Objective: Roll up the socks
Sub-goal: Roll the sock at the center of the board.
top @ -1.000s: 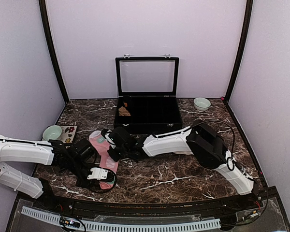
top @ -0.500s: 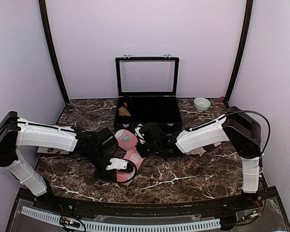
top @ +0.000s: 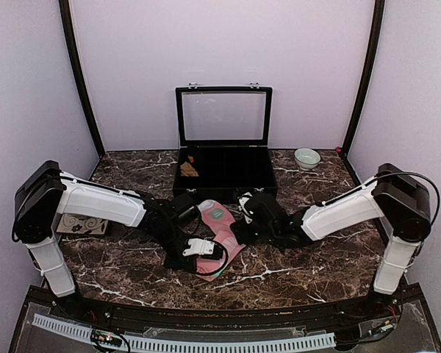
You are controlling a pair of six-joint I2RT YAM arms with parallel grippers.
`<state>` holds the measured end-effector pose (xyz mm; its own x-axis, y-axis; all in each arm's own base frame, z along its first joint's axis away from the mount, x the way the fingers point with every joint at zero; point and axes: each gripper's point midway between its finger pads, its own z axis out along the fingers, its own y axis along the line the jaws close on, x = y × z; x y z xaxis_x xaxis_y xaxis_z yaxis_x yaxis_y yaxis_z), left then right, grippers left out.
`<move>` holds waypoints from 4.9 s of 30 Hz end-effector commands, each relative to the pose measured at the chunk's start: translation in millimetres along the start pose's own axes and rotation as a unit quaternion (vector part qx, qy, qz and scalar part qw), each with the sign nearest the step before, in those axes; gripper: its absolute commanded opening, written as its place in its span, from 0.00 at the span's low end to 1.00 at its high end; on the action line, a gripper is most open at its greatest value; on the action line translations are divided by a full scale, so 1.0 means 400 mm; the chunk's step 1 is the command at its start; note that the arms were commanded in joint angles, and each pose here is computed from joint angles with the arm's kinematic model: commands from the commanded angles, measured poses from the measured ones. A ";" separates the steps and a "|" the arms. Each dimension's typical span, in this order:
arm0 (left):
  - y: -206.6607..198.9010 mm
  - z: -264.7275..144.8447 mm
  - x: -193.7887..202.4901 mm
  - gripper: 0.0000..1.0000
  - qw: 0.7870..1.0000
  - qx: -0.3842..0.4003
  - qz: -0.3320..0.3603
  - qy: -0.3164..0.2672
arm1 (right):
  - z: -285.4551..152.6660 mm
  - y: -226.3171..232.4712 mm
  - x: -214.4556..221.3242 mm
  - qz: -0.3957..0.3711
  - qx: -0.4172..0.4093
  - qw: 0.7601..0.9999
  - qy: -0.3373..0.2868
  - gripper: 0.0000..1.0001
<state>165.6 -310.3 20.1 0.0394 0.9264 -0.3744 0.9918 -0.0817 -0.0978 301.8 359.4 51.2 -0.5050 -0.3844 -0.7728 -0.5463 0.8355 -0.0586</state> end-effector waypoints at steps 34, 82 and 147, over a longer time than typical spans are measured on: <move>-0.057 -0.093 -0.059 0.22 0.995 0.070 -0.047 -0.047 | -0.301 0.395 0.167 -0.211 -0.233 0.931 -0.184 0.70; 0.257 0.043 -0.107 0.22 0.977 -0.074 -0.196 -0.046 | -0.311 0.374 0.256 -0.240 -0.269 0.928 -0.095 0.31; -0.136 -0.099 -0.082 0.65 0.989 0.046 0.122 -0.071 | -0.231 0.344 0.133 0.025 -0.364 0.926 -0.095 0.04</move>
<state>111.6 -300.6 66.2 0.1454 0.8591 -0.4907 0.9622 -0.2382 -0.1319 141.3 410.8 34.2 -0.3589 -0.3143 -0.8789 -0.8857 0.4118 0.2144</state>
